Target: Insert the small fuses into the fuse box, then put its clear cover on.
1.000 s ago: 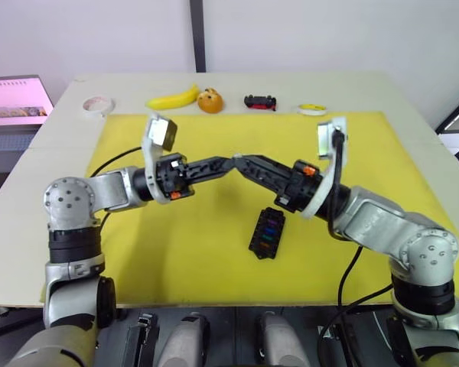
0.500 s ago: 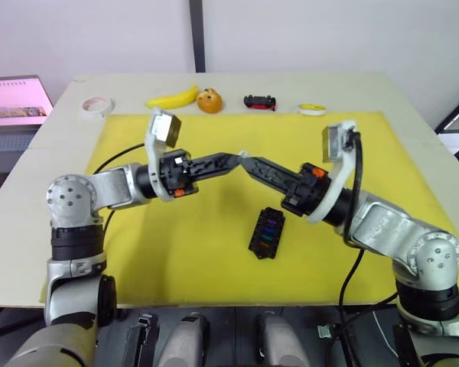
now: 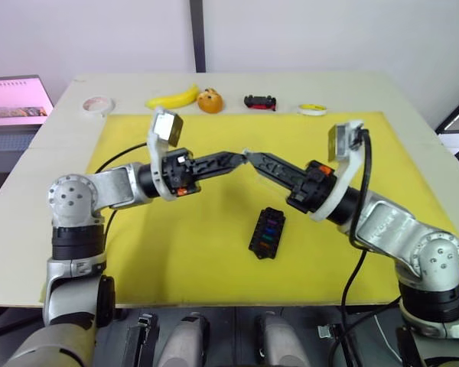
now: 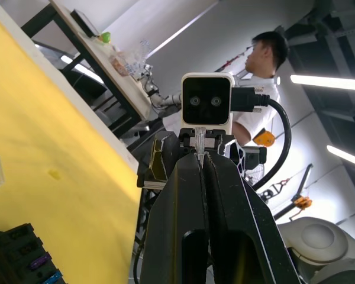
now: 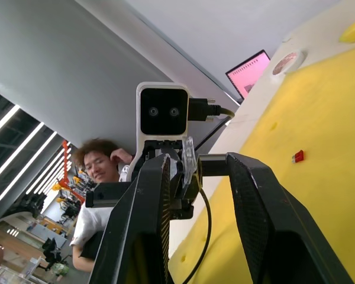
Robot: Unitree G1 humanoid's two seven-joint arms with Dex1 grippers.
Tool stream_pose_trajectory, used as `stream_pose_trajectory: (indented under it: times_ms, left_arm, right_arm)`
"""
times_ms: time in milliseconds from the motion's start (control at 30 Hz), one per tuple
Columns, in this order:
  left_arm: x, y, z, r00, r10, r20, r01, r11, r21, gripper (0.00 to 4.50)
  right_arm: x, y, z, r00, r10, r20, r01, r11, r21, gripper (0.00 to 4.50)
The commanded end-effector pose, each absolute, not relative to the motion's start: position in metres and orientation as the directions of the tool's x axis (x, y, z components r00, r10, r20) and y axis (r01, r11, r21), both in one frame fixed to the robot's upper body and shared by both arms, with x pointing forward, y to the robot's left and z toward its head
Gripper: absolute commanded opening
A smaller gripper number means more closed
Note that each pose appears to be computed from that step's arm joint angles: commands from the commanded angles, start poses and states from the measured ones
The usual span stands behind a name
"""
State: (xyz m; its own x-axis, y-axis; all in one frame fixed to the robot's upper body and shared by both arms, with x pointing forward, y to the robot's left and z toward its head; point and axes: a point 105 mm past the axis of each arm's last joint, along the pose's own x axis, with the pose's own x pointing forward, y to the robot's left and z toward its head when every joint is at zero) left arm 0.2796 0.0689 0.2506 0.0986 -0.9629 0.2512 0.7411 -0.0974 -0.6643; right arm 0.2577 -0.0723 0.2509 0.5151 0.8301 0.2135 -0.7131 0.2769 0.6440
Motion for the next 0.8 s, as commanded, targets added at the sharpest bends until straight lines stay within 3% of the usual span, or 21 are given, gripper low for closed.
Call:
stream_pose_trajectory:
  times_ms: [33, 500, 600, 800]
  left_arm:
    - [0.2728, 0.0681, 0.2612, 0.070, -0.960, 0.272, 0.767, -0.122, -0.630, 0.00]
    - [0.2750, 0.0672, 0.2592, 0.085, -0.958, 0.273, 0.758, -0.116, -0.642, 0.00]
    - [0.2750, 0.0678, 0.2581, 0.088, -0.958, 0.274, 0.753, -0.116, -0.647, 0.00]
    - [0.2748, 0.0682, 0.2569, 0.089, -0.958, 0.272, 0.751, -0.114, -0.651, 0.00]
  right_arm:
    - [0.2549, -0.0747, 0.2635, 0.502, 0.825, 0.260, -0.742, 0.256, 0.620, 1.54]
    - [0.2555, -0.0760, 0.2670, 0.502, 0.826, 0.255, -0.746, 0.266, 0.610, 1.54]
    - [0.2562, -0.0767, 0.2680, 0.508, 0.822, 0.259, -0.745, 0.268, 0.610, 0.38]
    - [0.2547, -0.0769, 0.2688, 0.499, 0.828, 0.256, -0.751, 0.265, 0.605, 0.38]
